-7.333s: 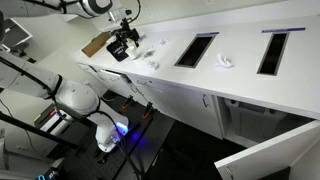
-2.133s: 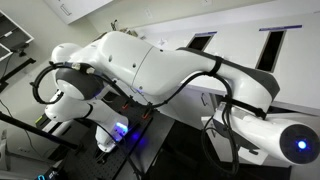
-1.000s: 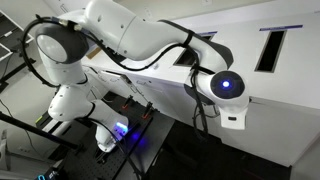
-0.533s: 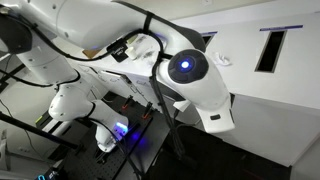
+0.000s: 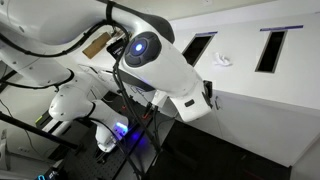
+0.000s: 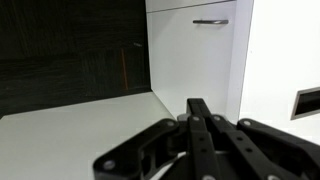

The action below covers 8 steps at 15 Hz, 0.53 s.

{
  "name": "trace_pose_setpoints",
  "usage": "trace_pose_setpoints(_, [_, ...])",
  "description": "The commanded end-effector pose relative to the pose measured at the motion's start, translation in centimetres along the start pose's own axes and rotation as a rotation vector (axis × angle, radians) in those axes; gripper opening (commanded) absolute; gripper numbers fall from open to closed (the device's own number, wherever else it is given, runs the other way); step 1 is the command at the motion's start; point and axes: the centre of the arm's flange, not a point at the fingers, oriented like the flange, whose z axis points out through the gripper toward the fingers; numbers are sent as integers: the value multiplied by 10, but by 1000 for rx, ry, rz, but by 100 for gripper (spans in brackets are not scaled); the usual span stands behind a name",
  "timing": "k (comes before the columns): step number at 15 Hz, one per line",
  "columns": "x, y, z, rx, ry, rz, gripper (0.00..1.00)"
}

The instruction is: Close the far right cupboard door

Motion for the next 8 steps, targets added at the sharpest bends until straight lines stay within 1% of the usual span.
trace_pose_setpoints(1, [-24,4,-16,15,-16,-36,0])
trace_pose_setpoints(8, [-30,9,-20,19,-20,-31,0])
